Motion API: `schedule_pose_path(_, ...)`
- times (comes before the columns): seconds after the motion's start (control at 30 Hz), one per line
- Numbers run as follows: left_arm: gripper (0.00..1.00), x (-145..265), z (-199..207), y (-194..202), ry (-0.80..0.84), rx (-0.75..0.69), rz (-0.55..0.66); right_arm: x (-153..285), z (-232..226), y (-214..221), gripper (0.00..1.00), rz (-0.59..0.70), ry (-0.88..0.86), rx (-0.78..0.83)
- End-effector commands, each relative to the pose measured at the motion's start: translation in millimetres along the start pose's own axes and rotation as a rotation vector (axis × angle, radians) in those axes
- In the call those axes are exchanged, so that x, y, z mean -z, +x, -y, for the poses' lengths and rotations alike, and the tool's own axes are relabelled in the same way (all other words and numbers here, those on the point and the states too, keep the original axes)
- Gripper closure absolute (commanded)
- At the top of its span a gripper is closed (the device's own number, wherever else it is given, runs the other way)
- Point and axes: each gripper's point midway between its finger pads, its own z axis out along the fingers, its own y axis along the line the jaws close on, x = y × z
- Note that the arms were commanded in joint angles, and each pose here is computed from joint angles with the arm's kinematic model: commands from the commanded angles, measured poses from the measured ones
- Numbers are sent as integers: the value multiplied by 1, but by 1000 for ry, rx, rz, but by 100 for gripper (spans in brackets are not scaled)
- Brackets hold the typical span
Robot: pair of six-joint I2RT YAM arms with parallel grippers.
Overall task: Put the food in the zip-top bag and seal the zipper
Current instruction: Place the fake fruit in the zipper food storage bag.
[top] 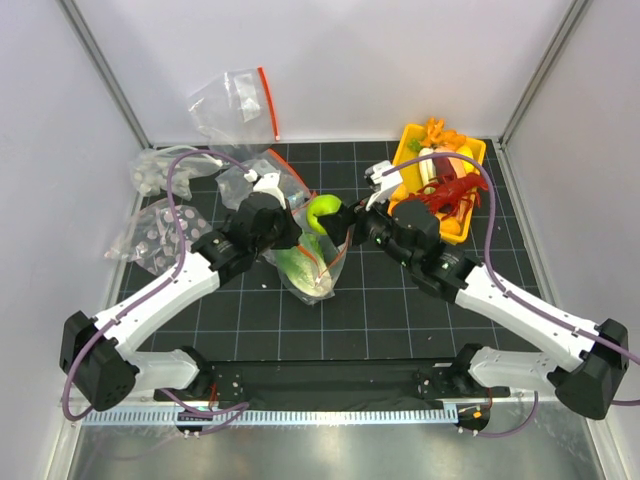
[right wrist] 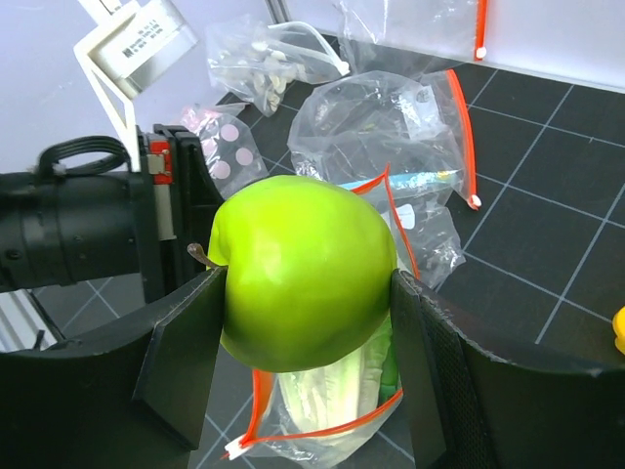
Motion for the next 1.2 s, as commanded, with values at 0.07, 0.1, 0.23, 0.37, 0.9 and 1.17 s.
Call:
schedule_pose_path(0.07, 100, 15, 22, -22, 104, 30, 52, -11, -1, -11, 52, 56, 5, 35)
schedule_pose_path(0.1, 100, 15, 23, -24, 108, 32, 57, -13, 0, -9, 52, 53, 10, 37)
schedule_pose_path(0.23, 100, 19, 23, -25, 114, 47, 74, -24, 10, 4, 51, 24, 58, 41)
schedule_pose_path(0.37, 100, 23, 23, -29, 120, 57, 99, -35, 18, 19, 42, -14, 95, 59)
schedule_pose_path(0.9, 100, 23, 22, -29, 123, 59, 103, -17, 47, 1, 19, 56, 261, 57)
schedule_pose_path(1.17, 100, 20, 26, -25, 140, 62, 89, 11, 147, -8, 38, 93, 649, -118)
